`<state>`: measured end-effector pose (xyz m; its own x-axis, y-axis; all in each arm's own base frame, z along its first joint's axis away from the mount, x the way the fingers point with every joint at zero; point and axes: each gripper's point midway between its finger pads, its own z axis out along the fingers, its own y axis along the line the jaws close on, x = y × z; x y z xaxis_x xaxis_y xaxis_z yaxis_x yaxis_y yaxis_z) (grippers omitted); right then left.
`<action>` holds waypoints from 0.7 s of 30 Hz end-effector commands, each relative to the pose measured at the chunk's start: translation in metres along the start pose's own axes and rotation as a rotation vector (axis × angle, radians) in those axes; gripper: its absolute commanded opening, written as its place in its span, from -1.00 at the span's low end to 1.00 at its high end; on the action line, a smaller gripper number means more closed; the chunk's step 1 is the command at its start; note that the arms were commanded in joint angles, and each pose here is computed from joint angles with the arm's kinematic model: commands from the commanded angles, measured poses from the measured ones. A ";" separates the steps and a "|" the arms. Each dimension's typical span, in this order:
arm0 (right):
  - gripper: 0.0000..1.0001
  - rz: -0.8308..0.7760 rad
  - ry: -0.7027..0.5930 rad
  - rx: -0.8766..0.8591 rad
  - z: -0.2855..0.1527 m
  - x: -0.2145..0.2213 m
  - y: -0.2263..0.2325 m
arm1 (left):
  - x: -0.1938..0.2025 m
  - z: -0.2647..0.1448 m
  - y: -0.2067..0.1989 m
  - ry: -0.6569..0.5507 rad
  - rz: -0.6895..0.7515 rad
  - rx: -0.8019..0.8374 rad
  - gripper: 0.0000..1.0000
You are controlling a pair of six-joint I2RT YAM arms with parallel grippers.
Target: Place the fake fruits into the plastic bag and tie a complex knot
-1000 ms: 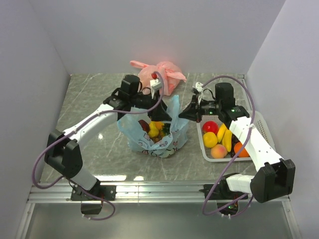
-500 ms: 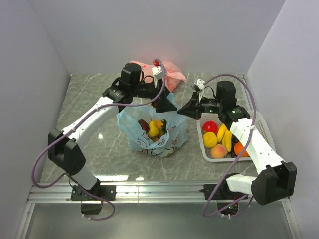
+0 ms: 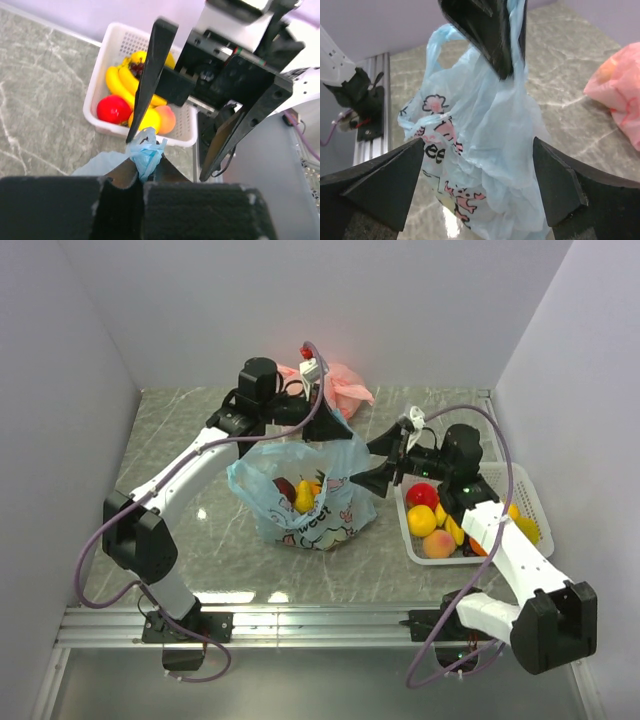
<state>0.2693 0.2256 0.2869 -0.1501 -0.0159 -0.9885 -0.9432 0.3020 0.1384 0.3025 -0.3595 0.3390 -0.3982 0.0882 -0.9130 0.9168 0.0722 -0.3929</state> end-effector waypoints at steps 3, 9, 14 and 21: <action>0.93 -0.052 -0.250 0.007 0.022 -0.055 0.002 | -0.022 -0.002 -0.024 -0.049 0.056 0.118 -0.99; 0.91 0.011 -0.366 -0.056 0.058 -0.075 0.000 | -0.025 0.001 -0.019 -0.052 0.063 0.117 -0.99; 0.51 0.097 -0.359 -0.031 0.089 -0.054 -0.004 | -0.033 0.001 -0.017 -0.082 0.062 0.113 -0.99; -0.90 0.211 -0.371 0.186 0.105 -0.026 -0.041 | -0.033 -0.002 -0.021 -0.102 0.079 0.122 -0.99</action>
<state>0.3150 0.3191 0.2917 -0.2491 0.3108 -0.9173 -0.8886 0.3032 0.3441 0.3102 -0.3617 0.3552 -0.3811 0.0248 -0.9242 0.9244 -0.0048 -0.3813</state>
